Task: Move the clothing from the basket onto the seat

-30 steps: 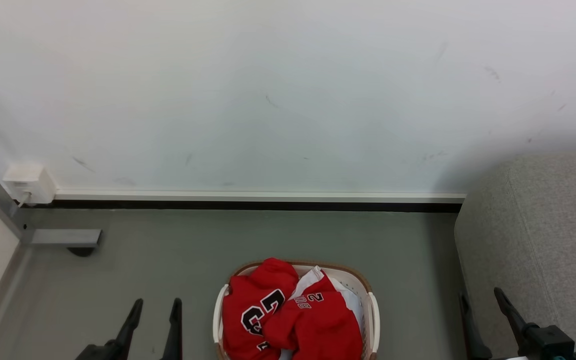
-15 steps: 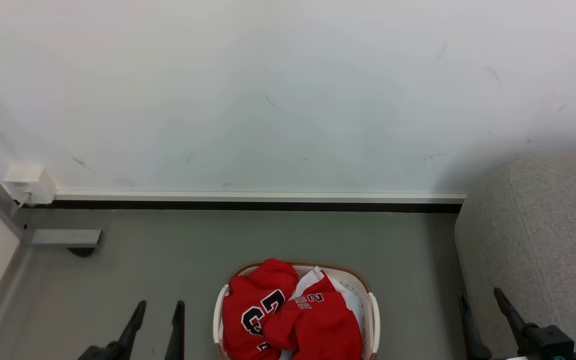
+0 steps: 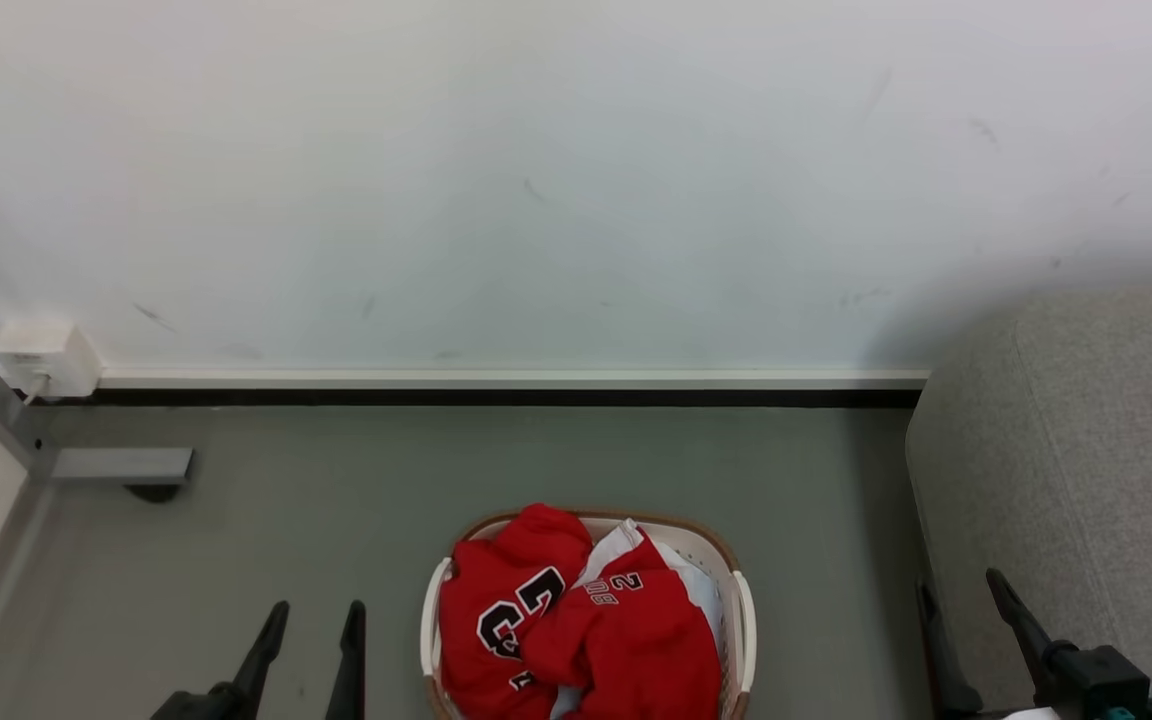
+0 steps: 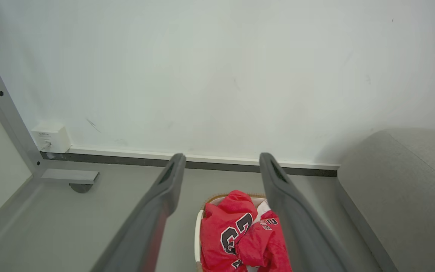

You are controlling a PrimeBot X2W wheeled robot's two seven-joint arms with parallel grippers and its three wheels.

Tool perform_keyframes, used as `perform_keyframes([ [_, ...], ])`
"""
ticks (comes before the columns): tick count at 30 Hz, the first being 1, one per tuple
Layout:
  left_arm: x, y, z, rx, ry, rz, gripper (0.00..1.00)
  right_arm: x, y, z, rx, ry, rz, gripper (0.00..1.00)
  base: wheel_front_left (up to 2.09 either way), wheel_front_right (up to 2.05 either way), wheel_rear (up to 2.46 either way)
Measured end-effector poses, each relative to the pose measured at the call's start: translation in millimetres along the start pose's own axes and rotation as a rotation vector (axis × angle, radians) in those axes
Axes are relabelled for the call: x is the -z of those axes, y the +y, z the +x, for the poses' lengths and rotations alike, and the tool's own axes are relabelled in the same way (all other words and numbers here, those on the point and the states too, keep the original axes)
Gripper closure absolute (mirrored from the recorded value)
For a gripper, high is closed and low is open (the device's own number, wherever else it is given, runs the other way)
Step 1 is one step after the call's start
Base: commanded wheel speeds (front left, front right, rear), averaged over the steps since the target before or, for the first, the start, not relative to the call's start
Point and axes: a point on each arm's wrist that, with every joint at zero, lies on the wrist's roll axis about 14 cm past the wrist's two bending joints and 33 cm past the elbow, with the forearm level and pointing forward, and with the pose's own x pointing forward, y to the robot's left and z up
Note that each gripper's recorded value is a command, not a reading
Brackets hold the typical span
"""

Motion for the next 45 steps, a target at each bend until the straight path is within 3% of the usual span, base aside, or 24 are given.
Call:
perform_keyframes([
  [7, 9, -8, 18, 0.029, 0.025, -0.008, 0.00, -2, -4, 14, 0.003, -0.005, -0.005, 0.00, 0.00, 0.00, 0.00],
  [16, 29, -56, 73, 0.201, 0.067, -0.016, 0.00, 2, -15, 50, 0.010, -0.007, -0.039, 0.00, 0.00, 0.00, 0.00],
  [22, 78, -98, 100, 0.360, 0.193, -0.026, 0.00, 16, -23, 77, 0.014, 0.011, -0.046, 0.00, 0.00, 0.00, 0.00],
  [31, 166, -134, 111, 0.526, 0.425, -0.008, 0.00, 46, -36, 103, 0.026, 0.052, -0.050, 0.00, 0.00, 0.00, 0.00],
  [45, 259, -116, 119, 0.530, 0.680, 0.024, 0.00, 82, -57, 106, 0.066, 0.120, -0.058, 0.00, 0.00, 0.00, 0.00],
])
